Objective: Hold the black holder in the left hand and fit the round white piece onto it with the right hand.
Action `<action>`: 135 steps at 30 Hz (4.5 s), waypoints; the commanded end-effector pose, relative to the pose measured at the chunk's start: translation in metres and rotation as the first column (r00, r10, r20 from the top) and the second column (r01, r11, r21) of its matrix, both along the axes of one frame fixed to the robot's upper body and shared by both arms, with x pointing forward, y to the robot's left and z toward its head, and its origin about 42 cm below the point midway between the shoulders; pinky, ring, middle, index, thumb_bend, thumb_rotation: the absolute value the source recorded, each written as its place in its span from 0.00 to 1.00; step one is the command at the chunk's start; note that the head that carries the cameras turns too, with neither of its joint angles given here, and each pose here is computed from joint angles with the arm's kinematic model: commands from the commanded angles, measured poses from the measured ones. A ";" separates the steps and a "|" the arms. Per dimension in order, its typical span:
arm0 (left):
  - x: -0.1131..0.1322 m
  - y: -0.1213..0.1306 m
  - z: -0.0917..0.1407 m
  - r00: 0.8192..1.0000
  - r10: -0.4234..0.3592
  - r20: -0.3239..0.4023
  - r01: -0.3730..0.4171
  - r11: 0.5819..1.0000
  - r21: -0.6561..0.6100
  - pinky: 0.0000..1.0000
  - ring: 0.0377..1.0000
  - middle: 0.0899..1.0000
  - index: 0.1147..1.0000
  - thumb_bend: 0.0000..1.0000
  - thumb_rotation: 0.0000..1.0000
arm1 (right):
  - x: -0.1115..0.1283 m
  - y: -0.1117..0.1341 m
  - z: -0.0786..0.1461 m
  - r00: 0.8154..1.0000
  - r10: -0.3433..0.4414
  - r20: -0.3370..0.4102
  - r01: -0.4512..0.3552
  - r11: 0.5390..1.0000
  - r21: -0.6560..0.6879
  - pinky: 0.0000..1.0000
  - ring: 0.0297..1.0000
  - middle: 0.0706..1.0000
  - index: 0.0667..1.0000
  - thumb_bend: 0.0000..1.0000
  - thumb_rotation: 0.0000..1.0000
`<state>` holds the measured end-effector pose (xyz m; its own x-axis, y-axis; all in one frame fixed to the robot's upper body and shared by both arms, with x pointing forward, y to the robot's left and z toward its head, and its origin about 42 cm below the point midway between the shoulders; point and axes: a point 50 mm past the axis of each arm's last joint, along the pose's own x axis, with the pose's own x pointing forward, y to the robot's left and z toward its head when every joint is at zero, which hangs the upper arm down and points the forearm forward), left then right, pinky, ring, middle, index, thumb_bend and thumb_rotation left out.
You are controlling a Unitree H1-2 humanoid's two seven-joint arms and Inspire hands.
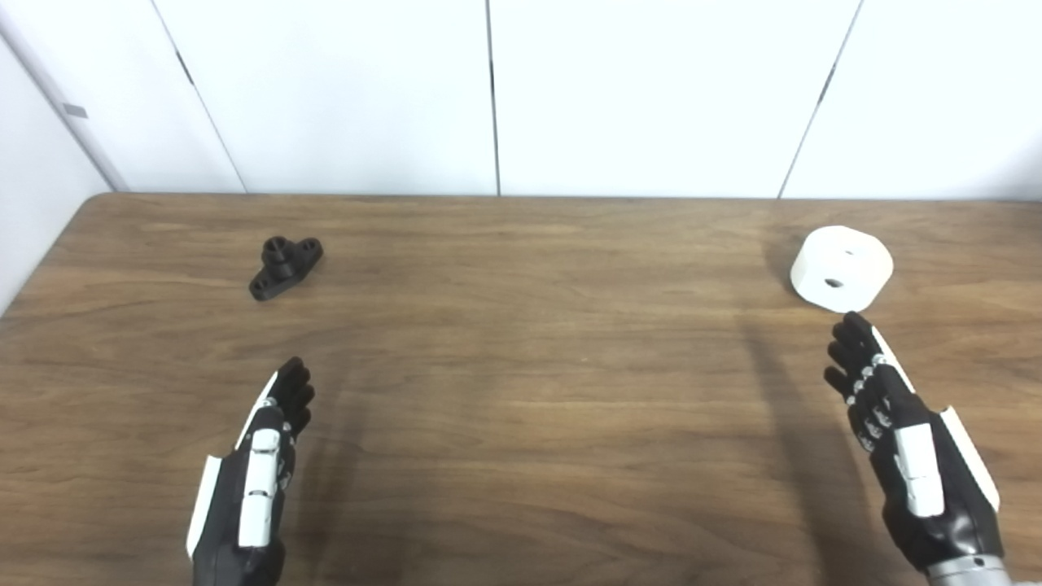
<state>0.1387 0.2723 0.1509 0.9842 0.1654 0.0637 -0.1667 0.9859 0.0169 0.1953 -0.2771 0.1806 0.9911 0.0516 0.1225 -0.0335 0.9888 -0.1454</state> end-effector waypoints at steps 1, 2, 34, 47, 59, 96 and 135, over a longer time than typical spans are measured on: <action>-0.002 -0.006 0.010 0.999 0.013 0.044 -0.012 1.000 -0.025 0.97 0.95 0.95 0.93 0.41 0.98 | 0.001 0.003 0.017 0.997 -0.007 0.072 0.007 1.000 -0.006 0.97 0.98 0.97 0.97 0.74 1.00; -0.001 -0.005 0.010 0.999 0.014 0.044 -0.013 1.000 -0.023 0.97 0.95 0.94 0.93 0.41 0.98 | 0.002 0.004 0.017 0.997 -0.008 0.070 0.008 1.000 -0.008 0.97 0.98 0.97 0.97 0.74 1.00; 0.005 -0.009 0.009 0.999 0.002 0.038 -0.001 1.000 -0.014 0.98 0.96 0.95 0.93 0.45 0.96 | 0.005 -0.005 0.015 1.000 -0.020 0.018 0.019 1.000 0.006 0.99 1.00 0.99 0.99 0.71 1.00; -0.006 -0.031 -0.015 1.000 0.004 0.017 -0.004 1.000 -0.006 0.93 0.95 0.94 0.91 0.43 0.92 | 0.000 -0.031 -0.016 1.000 0.007 0.002 -0.007 1.000 0.019 1.00 1.00 1.00 1.00 0.73 1.00; -0.002 -0.037 -0.030 1.000 -0.005 0.017 0.005 1.000 -0.003 0.92 0.95 0.94 0.91 0.44 0.86 | 0.007 -0.034 -0.031 0.999 0.015 0.034 -0.015 1.000 0.002 1.00 1.00 1.00 0.99 0.68 1.00; 0.050 0.001 0.059 0.991 0.085 0.105 -0.121 0.907 0.403 0.88 0.89 0.89 0.89 0.60 0.23 | 0.009 -0.035 -0.035 0.999 0.025 0.036 -0.024 0.999 -0.021 1.00 1.00 1.00 1.00 0.61 1.00; 0.160 0.079 0.085 0.954 0.294 0.047 -0.209 0.548 0.810 0.89 0.98 0.97 0.86 0.81 0.33 | 0.009 -0.030 -0.032 0.999 0.008 0.037 -0.008 1.000 -0.022 1.00 1.00 1.00 0.98 0.63 1.00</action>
<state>0.2893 0.3487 0.2154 0.9321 0.3421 0.1191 -0.2939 0.5221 0.8006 0.2014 -0.3066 0.1347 0.9944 0.0588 0.0876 -0.0451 0.9874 -0.1514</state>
